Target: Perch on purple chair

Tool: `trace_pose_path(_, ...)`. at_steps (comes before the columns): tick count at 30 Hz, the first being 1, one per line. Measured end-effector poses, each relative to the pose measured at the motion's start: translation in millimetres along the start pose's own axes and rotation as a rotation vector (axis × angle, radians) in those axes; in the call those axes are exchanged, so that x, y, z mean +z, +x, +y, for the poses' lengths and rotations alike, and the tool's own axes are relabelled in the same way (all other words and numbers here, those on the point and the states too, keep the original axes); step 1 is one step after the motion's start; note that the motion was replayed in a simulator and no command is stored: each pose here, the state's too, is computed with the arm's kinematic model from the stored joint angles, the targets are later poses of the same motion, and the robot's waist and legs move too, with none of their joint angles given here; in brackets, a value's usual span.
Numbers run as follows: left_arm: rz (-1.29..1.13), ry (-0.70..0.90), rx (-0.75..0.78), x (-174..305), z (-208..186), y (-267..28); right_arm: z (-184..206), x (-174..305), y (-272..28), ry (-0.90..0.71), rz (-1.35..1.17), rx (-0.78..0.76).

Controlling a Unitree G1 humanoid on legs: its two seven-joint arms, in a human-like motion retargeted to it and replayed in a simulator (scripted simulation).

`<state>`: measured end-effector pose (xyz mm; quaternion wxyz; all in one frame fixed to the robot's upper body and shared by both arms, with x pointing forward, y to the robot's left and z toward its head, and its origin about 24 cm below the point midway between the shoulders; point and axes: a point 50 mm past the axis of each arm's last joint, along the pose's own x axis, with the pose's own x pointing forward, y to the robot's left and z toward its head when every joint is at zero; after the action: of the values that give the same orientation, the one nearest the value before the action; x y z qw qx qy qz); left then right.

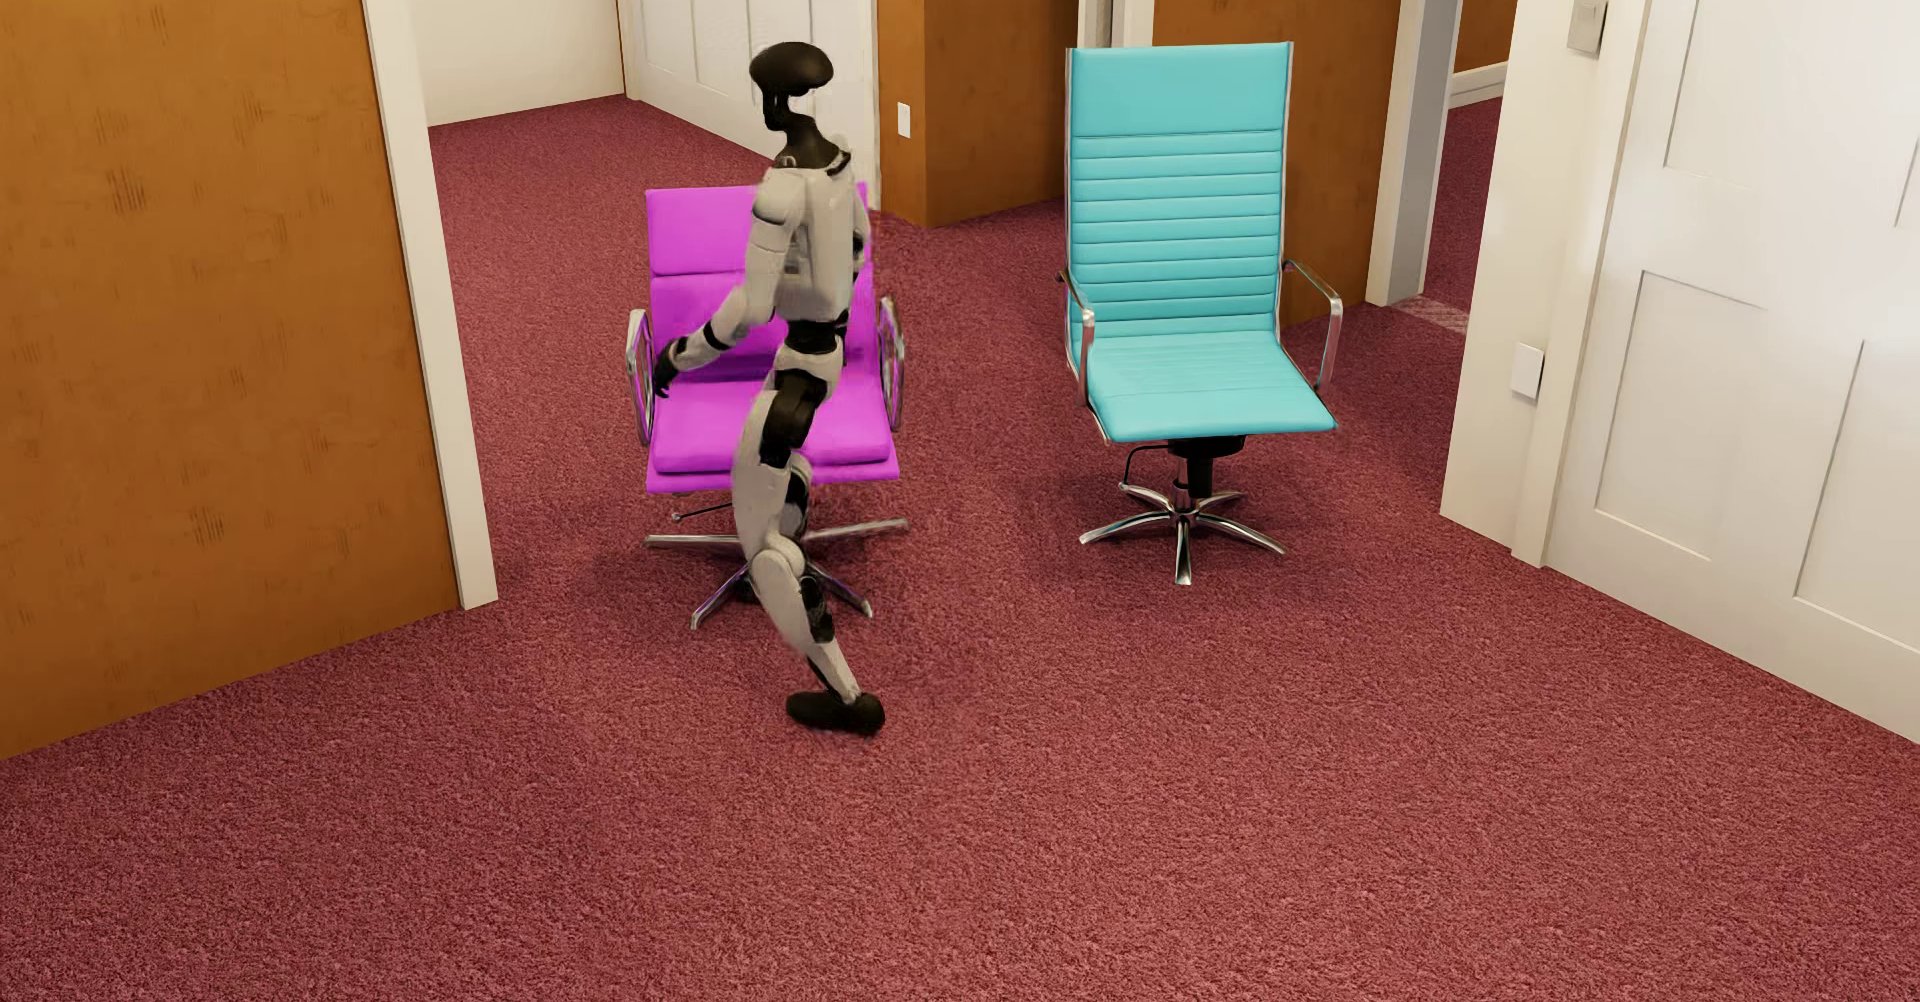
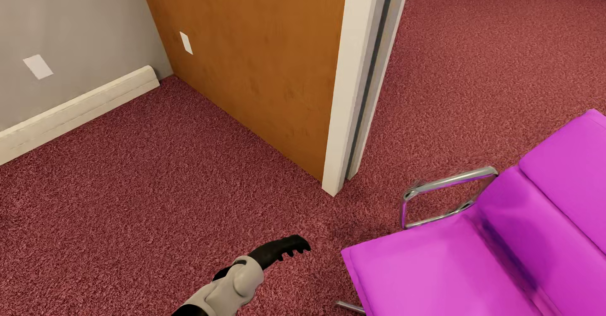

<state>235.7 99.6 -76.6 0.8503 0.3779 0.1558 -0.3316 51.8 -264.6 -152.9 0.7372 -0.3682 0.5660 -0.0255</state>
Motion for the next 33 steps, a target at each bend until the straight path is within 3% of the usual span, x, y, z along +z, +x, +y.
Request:
trace_pose_path(2, 0.097, -0.013, -0.051, -31, 1, -15, 0, -11, -2, -0.069, 0.010, -0.020)
trace_pose_path(4, 0.329, -0.049, 0.069, -78, 11, -37, -21, 1, 6, -0.108, -0.045, -0.019)
trace_pose_path(6, 0.545, -0.148, 0.184, -118, 14, -64, -24, -5, 6, -0.034, 0.004, -0.079)
trace_pose_path(7, 0.599, -0.157, 0.207, -131, 26, -75, -25, -12, 5, -0.032, 0.080, -0.111)
trace_pose_path(8, 0.613, -0.127, 0.215, -138, 43, -83, -20, -5, 5, 0.043, 0.005, -0.045)
trace_pose_path(12, 0.657, -0.124, 0.364, -153, 75, -108, -1, -8, 0, 0.004, -0.002, 0.021)
trace_pose_path(13, 0.642, -0.127, 0.394, -148, 76, -100, -9, 0, 3, 0.024, -0.021, -0.040)
trace_pose_path(16, 0.587, -0.108, 0.446, -137, 83, -87, -10, 42, 6, 0.039, -0.157, -0.034)
trace_pose_path(20, 0.569, -0.032, 0.351, -129, 84, -76, -43, 103, 7, -0.048, -0.363, -0.113)
trace_pose_path(23, 0.572, 0.019, 0.347, -127, 87, -77, -69, 162, -7, -0.029, -0.570, -0.235)
trace_pose_path(26, 0.557, -0.034, 0.471, -124, 92, -80, -99, 221, -32, -0.045, -0.764, -0.400)
trace_pose_path(30, 0.437, -0.127, 0.662, -96, 95, -63, -155, 250, -58, 0.002, -0.868, -0.618)
trace_pose_path(33, 0.429, -0.099, 0.660, -89, 92, -54, -163, 251, -54, 0.023, -0.815, -0.678)
